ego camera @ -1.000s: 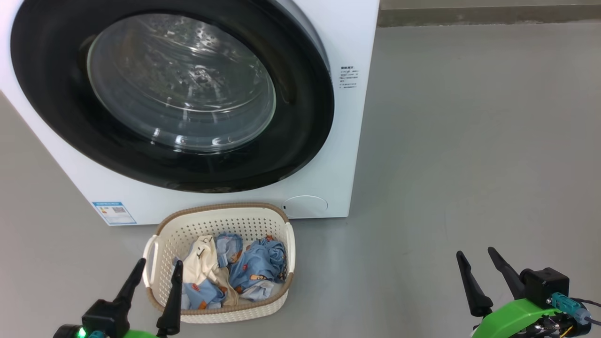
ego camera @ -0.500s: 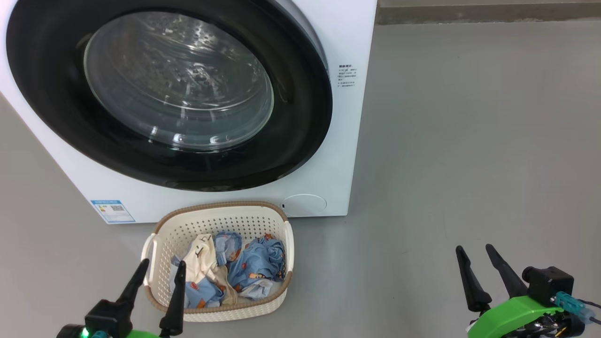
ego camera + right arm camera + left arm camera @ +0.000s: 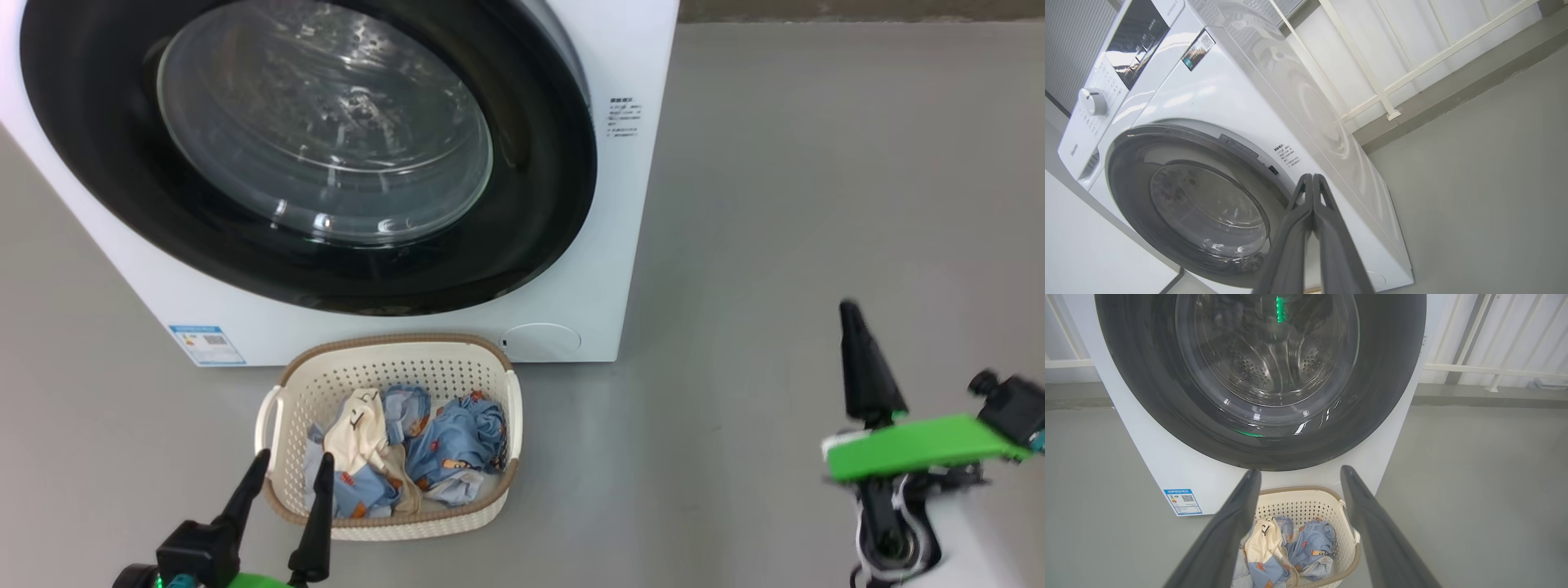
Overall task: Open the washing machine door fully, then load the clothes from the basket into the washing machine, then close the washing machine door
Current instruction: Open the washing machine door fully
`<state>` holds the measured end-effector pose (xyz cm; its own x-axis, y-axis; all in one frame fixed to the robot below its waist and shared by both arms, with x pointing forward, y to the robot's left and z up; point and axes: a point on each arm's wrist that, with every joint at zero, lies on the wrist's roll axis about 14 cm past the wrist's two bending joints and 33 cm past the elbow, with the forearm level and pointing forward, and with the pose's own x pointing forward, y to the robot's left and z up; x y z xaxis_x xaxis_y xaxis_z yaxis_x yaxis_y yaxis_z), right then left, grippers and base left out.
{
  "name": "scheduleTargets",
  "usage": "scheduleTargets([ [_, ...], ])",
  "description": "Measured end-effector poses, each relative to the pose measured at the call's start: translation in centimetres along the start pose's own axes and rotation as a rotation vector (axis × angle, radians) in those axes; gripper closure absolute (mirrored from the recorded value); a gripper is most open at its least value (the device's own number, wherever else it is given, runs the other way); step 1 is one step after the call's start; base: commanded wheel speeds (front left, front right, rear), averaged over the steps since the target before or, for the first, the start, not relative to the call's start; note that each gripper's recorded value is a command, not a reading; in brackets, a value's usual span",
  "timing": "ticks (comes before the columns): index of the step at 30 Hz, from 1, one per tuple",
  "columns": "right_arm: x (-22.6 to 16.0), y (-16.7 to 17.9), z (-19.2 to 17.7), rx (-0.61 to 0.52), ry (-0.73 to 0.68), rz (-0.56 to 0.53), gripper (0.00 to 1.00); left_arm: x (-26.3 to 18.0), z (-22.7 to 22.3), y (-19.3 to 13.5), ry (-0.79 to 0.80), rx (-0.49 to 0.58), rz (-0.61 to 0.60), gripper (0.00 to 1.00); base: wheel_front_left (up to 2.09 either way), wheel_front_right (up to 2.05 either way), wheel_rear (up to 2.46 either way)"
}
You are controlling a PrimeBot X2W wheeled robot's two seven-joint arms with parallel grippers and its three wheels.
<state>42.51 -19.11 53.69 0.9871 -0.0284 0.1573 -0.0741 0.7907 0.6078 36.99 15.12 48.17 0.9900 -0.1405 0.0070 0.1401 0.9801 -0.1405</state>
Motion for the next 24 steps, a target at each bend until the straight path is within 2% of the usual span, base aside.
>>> scheduleTargets([
  [5,2.6,1.8,2.2,0.192,-0.083,0.03,1.0,0.0,-0.2,0.1,0.005,-0.008,0.009,0.0,0.0,0.0,0.0],
  [11,5.0,2.0,3.3,0.43,-0.128,0.018,1.0,0.4,-0.1,0.6,0.001,-0.016,0.023,0.0,0.0,0.0,0.0],
  [16,7.9,3.4,4.1,0.528,-0.11,0.073,1.0,1.1,-0.3,0.6,0.003,-0.035,0.026,0.0,0.0,0.0,0.0],
  [24,12.0,5.6,2.8,0.62,0.041,0.152,1.0,2.4,-0.5,0.7,0.007,-0.045,0.026,0.0,0.0,0.0,0.0],
])
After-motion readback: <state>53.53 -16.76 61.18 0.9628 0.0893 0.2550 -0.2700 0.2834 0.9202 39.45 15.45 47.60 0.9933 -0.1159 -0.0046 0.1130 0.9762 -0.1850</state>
